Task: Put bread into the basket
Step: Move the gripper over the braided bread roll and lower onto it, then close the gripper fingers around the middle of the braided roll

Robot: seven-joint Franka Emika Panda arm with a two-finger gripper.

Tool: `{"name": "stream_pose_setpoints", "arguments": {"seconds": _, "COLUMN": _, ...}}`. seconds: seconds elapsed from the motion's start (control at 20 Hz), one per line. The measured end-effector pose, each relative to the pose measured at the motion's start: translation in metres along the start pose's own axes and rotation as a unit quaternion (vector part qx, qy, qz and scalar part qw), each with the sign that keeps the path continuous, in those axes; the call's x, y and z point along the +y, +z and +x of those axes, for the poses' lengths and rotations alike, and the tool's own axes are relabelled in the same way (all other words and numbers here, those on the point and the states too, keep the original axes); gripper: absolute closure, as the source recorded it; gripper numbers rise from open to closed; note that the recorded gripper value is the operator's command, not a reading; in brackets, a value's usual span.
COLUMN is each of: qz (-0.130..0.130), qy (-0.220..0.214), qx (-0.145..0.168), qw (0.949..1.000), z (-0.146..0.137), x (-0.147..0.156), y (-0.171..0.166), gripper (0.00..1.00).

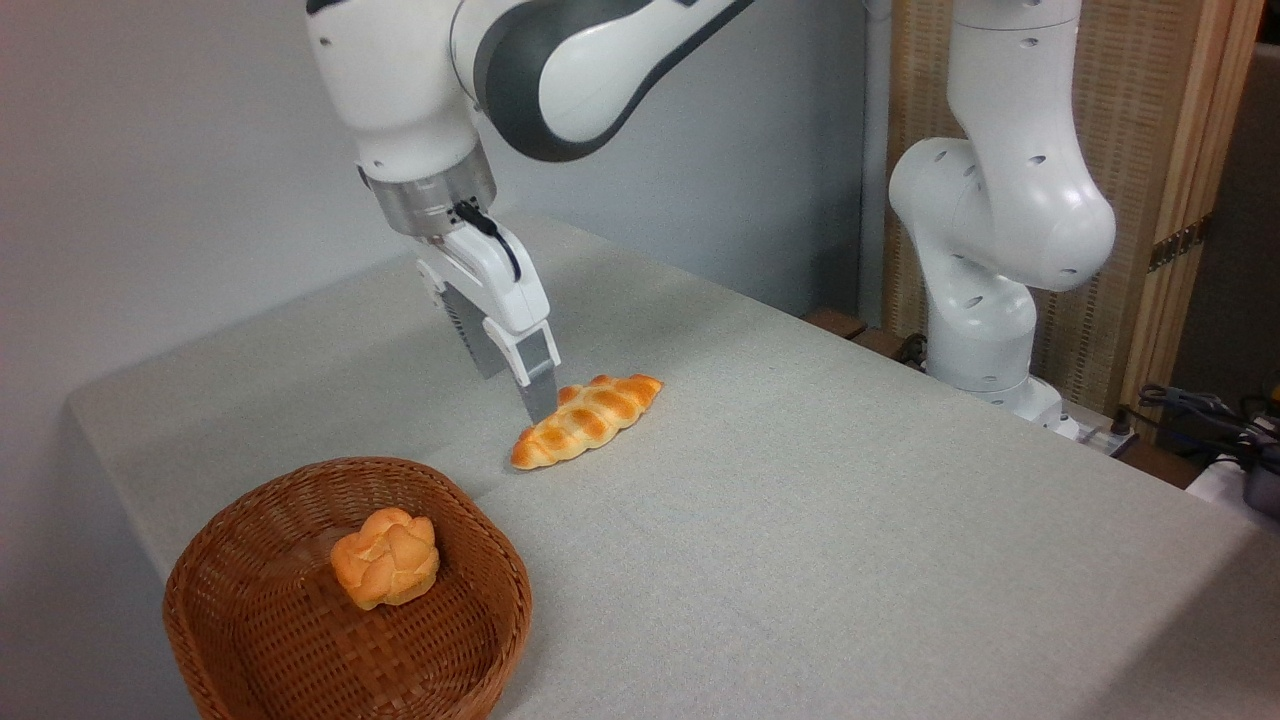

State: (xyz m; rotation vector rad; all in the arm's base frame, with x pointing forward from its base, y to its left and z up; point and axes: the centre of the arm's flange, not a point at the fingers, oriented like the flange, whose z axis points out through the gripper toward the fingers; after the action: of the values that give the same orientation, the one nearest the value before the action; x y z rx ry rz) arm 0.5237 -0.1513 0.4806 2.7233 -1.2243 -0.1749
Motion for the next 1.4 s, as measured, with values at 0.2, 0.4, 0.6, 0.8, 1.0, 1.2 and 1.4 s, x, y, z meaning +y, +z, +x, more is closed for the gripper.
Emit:
{"name": "stream_pose_setpoints", "arguments": {"seconds": 0.2, "qz": -0.017, "qy": 0.007, "qx": -0.029, "qw": 0.9994, "z": -0.003, "x": 0.012, "y": 0.033, "gripper": 0.0}}
{"name": "stream_pose_setpoints", "arguments": {"seconds": 0.4, "qz": -0.03, "qy": 0.025, "qx": -0.055, "qw": 0.9977, "z": 0.006, "x": 0.029, "y": 0.062, "gripper": 0.0}}
{"name": "stream_pose_setpoints", "arguments": {"seconds": 0.6, "qz": -0.036, "qy": 0.031, "qx": -0.067, "qw": 0.9966, "z": 0.013, "x": 0.033, "y": 0.077, "gripper": 0.0}}
{"name": "stream_pose_setpoints", "arguments": {"seconds": 0.8, "qz": -0.039, "qy": 0.029, "qx": -0.071, "qw": 0.9963, "z": 0.013, "x": 0.03, "y": 0.081, "gripper": 0.0}}
{"name": "stream_pose_setpoints", "arguments": {"seconds": 1.0, "qz": -0.042, "qy": 0.025, "qx": -0.075, "qw": 0.9959, "z": 0.012, "x": 0.026, "y": 0.086, "gripper": 0.0}}
{"name": "stream_pose_setpoints", "arguments": {"seconds": 1.2, "qz": -0.045, "qy": 0.025, "qx": -0.08, "qw": 0.9955, "z": 0.013, "x": 0.024, "y": 0.092, "gripper": 0.18}}
{"name": "stream_pose_setpoints", "arguments": {"seconds": 1.4, "qz": -0.04, "qy": 0.027, "qx": -0.083, "qw": 0.9954, "z": 0.012, "x": 0.023, "y": 0.092, "gripper": 0.61}}
